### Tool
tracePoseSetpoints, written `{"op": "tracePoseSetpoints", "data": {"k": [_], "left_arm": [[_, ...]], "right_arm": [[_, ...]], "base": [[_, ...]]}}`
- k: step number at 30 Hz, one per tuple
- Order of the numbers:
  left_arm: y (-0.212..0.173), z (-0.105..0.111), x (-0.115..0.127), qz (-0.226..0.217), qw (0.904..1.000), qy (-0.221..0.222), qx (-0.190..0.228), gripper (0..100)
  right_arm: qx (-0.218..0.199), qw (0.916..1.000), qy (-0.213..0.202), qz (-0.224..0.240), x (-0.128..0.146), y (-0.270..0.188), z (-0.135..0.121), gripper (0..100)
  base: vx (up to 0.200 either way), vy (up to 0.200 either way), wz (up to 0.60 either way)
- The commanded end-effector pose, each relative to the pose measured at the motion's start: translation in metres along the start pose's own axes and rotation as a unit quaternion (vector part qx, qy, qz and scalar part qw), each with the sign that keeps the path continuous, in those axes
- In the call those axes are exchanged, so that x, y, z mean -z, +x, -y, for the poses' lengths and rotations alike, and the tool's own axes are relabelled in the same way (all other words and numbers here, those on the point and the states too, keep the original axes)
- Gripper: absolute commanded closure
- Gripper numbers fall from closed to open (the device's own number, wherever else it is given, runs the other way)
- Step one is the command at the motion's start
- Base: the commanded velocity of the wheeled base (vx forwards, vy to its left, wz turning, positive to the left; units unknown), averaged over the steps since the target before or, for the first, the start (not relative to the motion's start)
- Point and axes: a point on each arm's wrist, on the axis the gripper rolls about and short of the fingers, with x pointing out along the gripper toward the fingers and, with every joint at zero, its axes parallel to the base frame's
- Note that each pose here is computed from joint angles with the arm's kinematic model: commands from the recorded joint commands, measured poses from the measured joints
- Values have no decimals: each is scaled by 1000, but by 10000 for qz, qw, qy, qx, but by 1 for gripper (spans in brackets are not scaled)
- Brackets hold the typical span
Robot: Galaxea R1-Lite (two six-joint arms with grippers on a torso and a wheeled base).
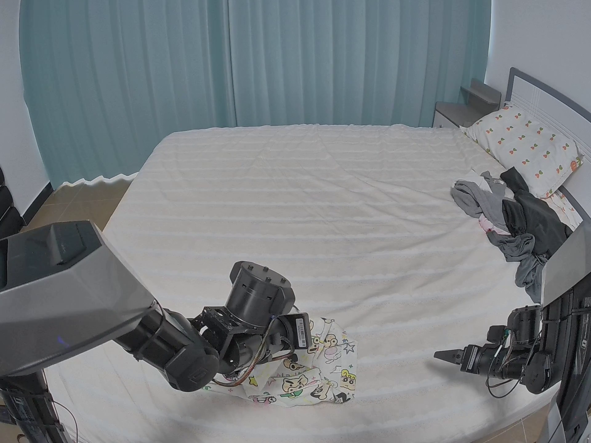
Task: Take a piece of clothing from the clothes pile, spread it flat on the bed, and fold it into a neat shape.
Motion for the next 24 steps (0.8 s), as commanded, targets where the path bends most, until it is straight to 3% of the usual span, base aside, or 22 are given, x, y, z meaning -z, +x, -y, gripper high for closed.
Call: {"op": "tracePoseSetpoints", "data": {"k": [1,8,16,21,24], "left_arm": [[4,6,5,-7,10000,24,65,0],[-3,3,0,124,9999,-27,67,0],[-51,-27,-28,539,9979,-362,-38,0],[-78,-42,-20,412,9982,-440,64,0],[-96,-55,-9,447,9967,-657,189,0]], "right_arm": [[13,10000,11,-34,2,-2,0,0],[13,10000,11,-34,2,-2,0,0],[-13,10000,-2,-30,2,-3,-2,0],[-95,9999,-48,132,-4,-4,-6,0],[-558,9972,-77,485,-17,2,-34,0]], "base": [[0,0,0],[0,0,0],[0,0,0],[0,0,0],[0,0,0]]}}
